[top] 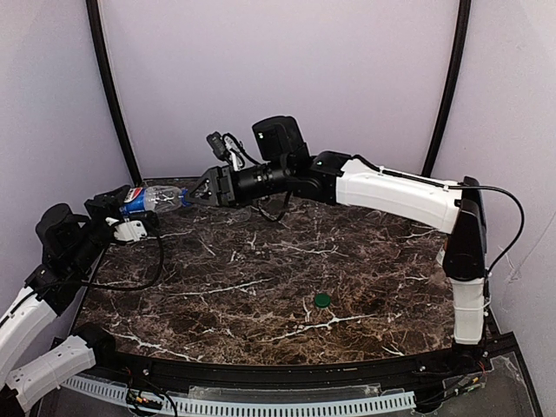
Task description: Unscrew the bottle caps
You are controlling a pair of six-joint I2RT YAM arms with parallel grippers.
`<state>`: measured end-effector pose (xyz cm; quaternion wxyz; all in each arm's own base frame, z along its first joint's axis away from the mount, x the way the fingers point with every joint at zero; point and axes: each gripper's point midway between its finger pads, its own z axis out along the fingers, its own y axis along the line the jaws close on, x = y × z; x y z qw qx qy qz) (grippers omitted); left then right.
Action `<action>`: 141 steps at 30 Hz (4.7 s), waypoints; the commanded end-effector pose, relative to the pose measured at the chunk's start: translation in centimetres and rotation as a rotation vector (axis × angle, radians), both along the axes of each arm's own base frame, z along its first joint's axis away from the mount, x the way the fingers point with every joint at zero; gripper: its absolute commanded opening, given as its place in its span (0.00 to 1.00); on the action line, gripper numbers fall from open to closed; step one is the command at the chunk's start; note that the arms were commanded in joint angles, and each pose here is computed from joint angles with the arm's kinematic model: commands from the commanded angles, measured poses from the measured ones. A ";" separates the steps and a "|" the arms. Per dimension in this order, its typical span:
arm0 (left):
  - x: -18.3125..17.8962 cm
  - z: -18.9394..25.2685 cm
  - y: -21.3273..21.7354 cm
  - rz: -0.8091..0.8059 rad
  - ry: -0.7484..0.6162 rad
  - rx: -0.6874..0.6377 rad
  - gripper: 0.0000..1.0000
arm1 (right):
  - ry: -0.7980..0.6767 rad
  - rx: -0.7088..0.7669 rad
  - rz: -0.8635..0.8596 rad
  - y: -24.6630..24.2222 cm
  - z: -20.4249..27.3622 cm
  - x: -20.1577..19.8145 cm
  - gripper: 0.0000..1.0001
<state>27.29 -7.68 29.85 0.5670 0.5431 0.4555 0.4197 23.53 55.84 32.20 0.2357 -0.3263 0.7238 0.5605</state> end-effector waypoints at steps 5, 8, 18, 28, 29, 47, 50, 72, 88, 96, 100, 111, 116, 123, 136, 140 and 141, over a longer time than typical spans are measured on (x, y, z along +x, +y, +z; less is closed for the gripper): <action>0.0 -0.2 -0.4 -0.012 -0.025 0.010 0.29 | 0.037 0.087 0.040 1.6 0.7 0.2 0.60; 0.0 -0.5 -0.5 -0.015 -0.018 0.013 0.29 | 0.037 0.101 0.059 1.8 0.8 -0.1 0.51; 0.0 -1.0 -0.7 -0.023 -0.008 0.011 0.29 | 0.046 0.120 0.092 1.6 0.8 -0.6 0.00; -5.2 -6.4 -5.0 -0.319 0.459 -0.127 0.29 | -0.470 0.153 0.231 0.9 2.7 -6.0 0.00; -6.0 -7.1 -5.5 -0.351 0.516 -0.144 0.29 | -0.557 0.149 0.236 0.8 2.7 -6.6 0.00; -13.4 -8.7 -8.2 -0.592 0.895 -0.276 0.26 | -1.758 -0.044 0.453 -0.9 -1.4 -13.3 0.00; -13.4 -8.5 -8.2 -0.585 0.903 -0.299 0.26 | -1.915 -0.128 0.465 -0.6 -1.8 -12.8 0.00; -8.2 -6.3 -7.1 -0.413 0.699 -0.398 0.26 | -1.639 -0.054 -0.004 -4.4 5.0 -9.6 0.99; -0.9 -1.2 -1.7 -0.078 0.154 -0.306 0.34 | -0.172 0.049 -0.069 -4.4 5.1 -1.4 0.98; -0.5 -1.8 -1.7 -0.067 0.141 -0.260 0.37 | -0.072 0.093 -0.028 -2.0 3.7 -1.2 0.99; -0.5 -2.1 -1.8 -0.071 0.151 -0.256 0.38 | -0.072 0.165 0.012 -1.2 4.3 -1.6 0.99; -0.5 -2.3 -2.0 -0.078 0.158 -0.252 0.39 | 0.014 0.104 -0.021 0.8 1.0 0.0 0.71; -0.6 -2.6 -2.0 -0.080 0.161 -0.245 0.39 | 0.026 0.083 -0.010 1.2 0.3 -0.3 0.55; -0.7 -2.9 -2.3 -0.096 0.163 -0.236 0.39 | 0.009 0.078 -0.024 0.9 0.2 -0.3 0.07; -6.3 -6.4 -6.8 -0.392 0.535 -0.297 0.39 | -0.742 0.094 0.212 -0.4 2.1 -7.9 0.00; -9.2 -7.8 -8.3 -0.510 0.700 -0.327 0.38 | -1.094 0.033 0.310 -1.2 -0.1 -11.1 0.00; -10.1 -8.1 -8.6 -0.539 0.741 -0.332 0.38 | -1.165 0.007 0.321 -1.3 -0.6 -11.5 0.00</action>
